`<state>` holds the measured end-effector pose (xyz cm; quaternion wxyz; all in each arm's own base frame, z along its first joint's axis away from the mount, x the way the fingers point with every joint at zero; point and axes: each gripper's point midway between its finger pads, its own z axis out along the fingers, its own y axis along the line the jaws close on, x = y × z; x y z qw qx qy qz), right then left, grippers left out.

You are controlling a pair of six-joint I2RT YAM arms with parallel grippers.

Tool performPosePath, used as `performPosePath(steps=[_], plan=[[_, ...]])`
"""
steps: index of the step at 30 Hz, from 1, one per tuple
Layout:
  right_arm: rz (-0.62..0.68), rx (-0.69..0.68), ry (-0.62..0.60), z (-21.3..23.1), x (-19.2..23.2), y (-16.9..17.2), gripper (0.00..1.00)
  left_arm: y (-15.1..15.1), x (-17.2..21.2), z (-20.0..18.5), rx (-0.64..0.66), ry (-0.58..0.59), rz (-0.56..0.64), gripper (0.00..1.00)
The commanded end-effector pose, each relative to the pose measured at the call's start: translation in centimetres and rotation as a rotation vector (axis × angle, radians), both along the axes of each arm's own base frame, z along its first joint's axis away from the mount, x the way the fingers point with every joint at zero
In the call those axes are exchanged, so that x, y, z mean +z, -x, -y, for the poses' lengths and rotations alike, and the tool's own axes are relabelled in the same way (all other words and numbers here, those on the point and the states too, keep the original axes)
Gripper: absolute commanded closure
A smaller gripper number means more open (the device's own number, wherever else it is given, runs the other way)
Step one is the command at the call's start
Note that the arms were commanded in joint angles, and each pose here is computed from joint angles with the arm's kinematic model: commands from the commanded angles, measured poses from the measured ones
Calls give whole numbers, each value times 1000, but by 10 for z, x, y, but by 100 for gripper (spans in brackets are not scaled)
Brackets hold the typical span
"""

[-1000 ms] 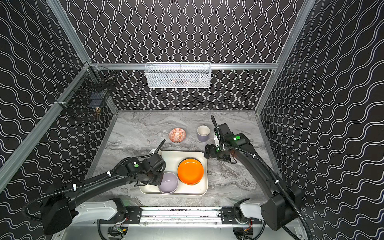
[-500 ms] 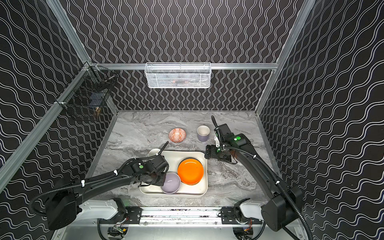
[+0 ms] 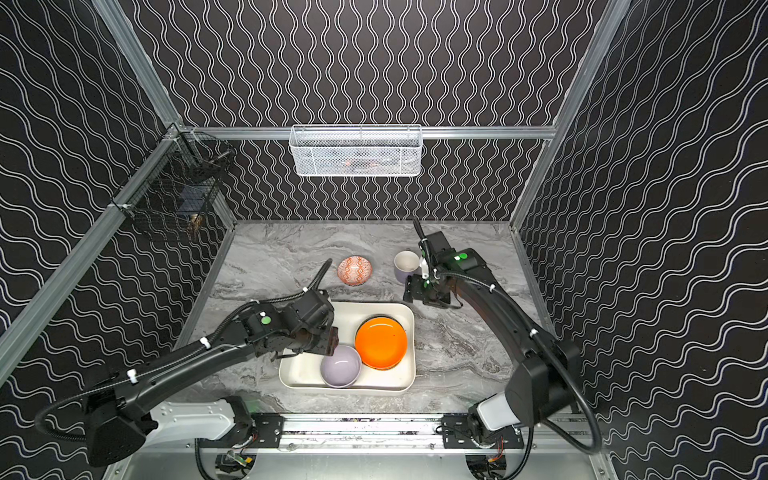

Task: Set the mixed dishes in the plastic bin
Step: 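Open the left gripper and raise it while the right gripper moves to the orange-patterned bowl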

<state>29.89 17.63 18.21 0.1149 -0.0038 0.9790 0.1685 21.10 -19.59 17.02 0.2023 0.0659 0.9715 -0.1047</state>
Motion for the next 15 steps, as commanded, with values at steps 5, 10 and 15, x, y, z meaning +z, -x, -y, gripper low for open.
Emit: performPosePath(steps=[5, 10, 15], plan=[[30, 83, -83, -60, -2, -60, 41, -52, 70, -41, 75, -53, 140, 2], [-5, 127, -104, -98, -29, -93, 46, -91, 92, -64, 124, 16, 172, 1], [-36, 140, -98, -119, -57, -117, 46, -110, 95, -74, 132, -9, 171, 2]])
